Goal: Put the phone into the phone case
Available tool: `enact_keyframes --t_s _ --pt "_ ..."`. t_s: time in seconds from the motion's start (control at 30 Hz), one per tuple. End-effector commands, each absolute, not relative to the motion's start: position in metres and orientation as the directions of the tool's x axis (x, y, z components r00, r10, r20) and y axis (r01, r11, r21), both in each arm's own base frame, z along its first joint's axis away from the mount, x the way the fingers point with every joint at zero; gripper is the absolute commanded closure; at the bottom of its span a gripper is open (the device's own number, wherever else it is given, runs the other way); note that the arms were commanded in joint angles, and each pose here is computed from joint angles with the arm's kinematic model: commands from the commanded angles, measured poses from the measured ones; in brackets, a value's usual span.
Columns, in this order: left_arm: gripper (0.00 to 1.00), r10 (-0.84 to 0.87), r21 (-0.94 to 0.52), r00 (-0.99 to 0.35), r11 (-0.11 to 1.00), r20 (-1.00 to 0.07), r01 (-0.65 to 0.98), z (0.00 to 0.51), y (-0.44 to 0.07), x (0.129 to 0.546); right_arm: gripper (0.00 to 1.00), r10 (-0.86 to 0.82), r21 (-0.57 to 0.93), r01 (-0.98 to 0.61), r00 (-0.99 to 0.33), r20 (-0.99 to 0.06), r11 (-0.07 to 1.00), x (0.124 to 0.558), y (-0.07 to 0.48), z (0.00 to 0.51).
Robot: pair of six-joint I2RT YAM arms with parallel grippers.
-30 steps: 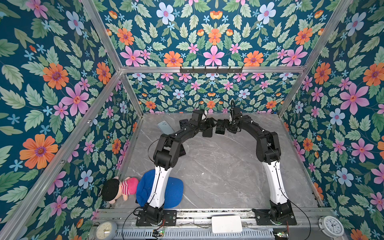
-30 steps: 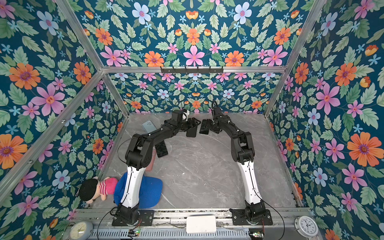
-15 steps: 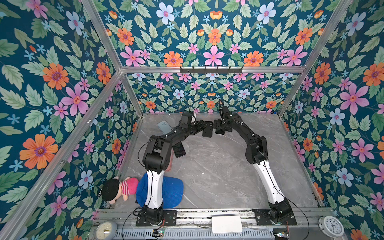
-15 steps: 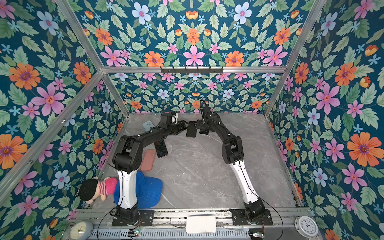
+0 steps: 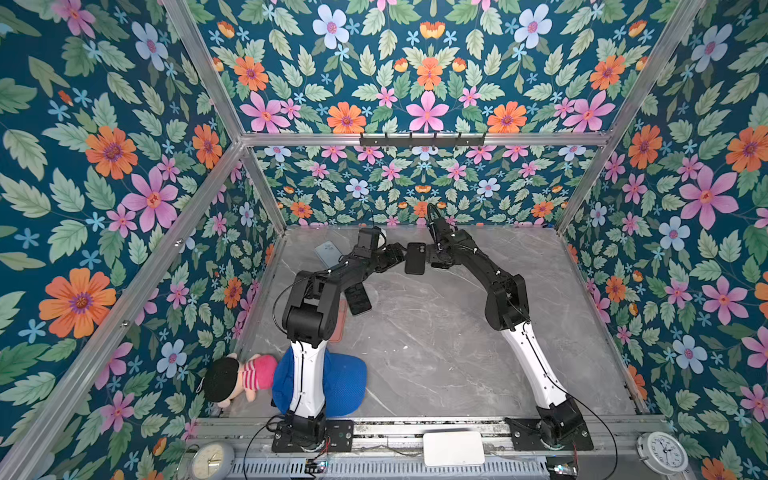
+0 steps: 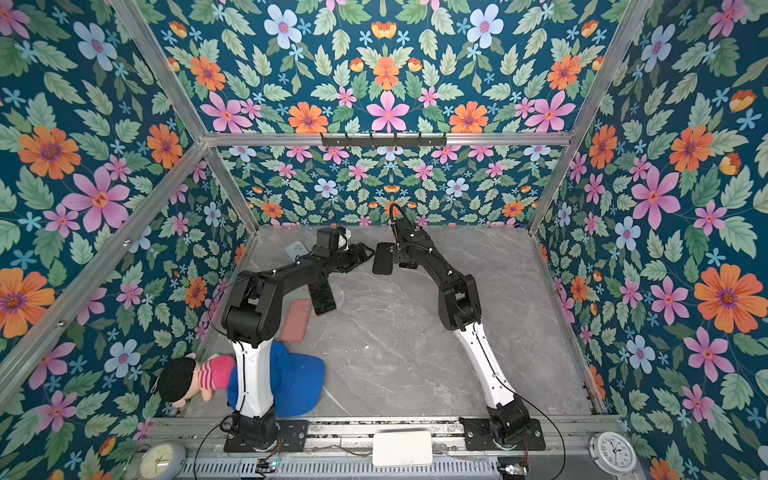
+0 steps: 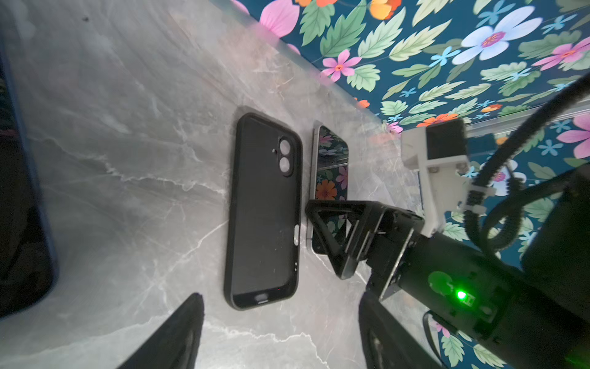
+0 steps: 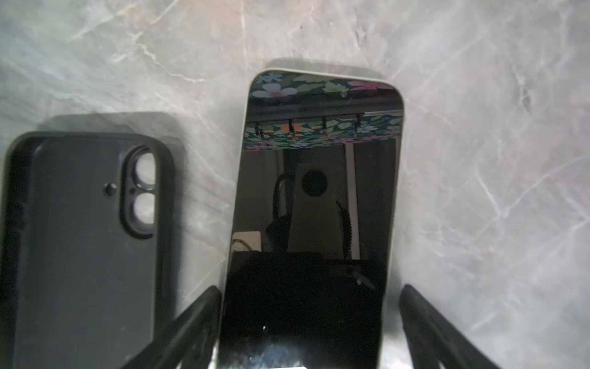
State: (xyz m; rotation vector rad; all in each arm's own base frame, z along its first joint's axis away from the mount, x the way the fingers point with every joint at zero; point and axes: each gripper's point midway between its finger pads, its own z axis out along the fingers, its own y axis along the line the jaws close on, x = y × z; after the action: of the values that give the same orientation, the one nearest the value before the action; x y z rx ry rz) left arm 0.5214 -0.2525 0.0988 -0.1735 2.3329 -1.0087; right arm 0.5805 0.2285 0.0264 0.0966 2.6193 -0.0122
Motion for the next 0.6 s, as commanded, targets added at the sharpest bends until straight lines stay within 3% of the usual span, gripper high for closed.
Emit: enact_keyframes --t_s 0.0,0.23,0.57 --pt "0.23 -0.322 -0.664 -0.817 0.742 -0.479 0.097 0.094 -0.246 0.523 0.19 0.052 -0.023 0.064 -0.935 -0.351 0.998 0.546 0.223 0.0" --pt "0.3 -0.258 -0.555 -0.823 0.828 -0.505 0.081 0.086 -0.24 0.521 0.28 0.044 -0.009 0.051 -0.935 -0.351 0.999 0.541 0.224 0.008" --pt "0.3 -0.207 -0.502 -0.849 0.861 -0.487 0.078 0.072 -0.246 0.521 0.34 0.034 0.027 0.026 -0.93 -0.365 0.999 0.532 0.225 0.028"
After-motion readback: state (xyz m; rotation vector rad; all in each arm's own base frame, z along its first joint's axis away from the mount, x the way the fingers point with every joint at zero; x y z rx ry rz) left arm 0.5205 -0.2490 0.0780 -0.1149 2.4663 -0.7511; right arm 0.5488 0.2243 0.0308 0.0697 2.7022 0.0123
